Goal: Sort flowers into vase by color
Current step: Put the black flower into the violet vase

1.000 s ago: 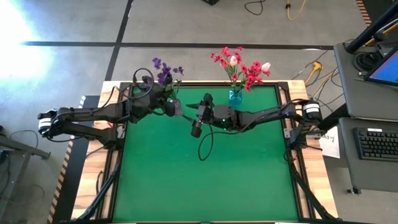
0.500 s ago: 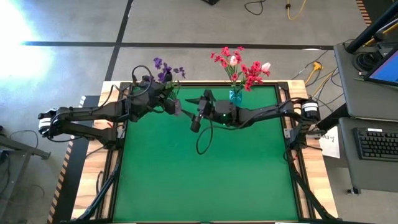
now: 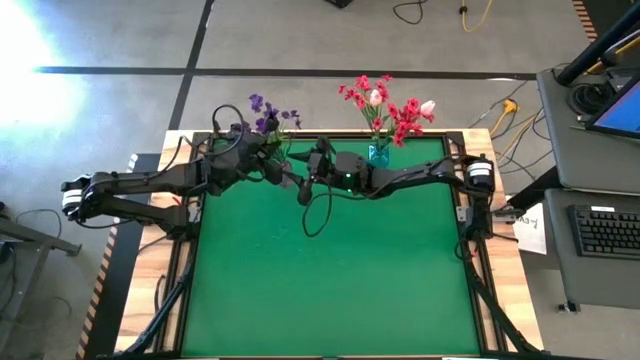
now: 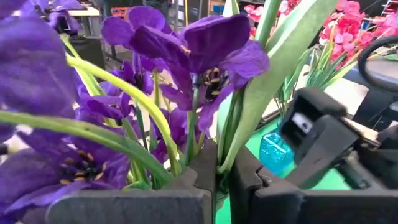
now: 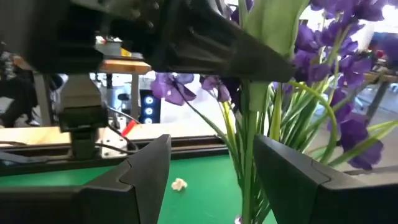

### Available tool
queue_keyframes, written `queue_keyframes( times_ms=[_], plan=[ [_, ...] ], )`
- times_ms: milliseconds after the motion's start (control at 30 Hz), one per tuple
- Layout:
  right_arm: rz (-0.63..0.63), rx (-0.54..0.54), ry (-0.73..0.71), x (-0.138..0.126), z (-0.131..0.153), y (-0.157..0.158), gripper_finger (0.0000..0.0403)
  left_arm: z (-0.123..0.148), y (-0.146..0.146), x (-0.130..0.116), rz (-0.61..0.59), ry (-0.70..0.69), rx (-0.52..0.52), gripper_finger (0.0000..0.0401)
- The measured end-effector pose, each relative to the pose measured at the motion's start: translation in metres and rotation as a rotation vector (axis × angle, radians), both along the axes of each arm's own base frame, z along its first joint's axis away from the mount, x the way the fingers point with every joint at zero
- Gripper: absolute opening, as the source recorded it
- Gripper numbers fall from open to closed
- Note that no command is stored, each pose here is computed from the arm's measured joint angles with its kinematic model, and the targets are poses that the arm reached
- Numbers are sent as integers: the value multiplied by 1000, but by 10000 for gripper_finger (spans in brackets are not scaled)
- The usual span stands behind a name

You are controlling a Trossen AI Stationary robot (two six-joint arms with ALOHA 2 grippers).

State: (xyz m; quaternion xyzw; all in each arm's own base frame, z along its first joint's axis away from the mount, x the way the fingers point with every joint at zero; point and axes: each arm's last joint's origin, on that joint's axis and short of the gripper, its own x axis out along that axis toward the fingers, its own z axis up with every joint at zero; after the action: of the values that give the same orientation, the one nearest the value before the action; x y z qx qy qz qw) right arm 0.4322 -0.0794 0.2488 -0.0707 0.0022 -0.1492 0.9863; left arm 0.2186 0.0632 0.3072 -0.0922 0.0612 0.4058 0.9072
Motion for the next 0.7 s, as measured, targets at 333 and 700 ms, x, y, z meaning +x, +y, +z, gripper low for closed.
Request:
queue_keyframes(
  times_ms=[333, 700],
  plan=[
    [-66, -1, 25, 29, -18, -22, 208, 0, 0, 0, -16, -3, -5, 0],
    [-69, -2, 53, 34, -23, -24, 60, -3, -1, -1, -19, 31, -15, 91]
  ],
)
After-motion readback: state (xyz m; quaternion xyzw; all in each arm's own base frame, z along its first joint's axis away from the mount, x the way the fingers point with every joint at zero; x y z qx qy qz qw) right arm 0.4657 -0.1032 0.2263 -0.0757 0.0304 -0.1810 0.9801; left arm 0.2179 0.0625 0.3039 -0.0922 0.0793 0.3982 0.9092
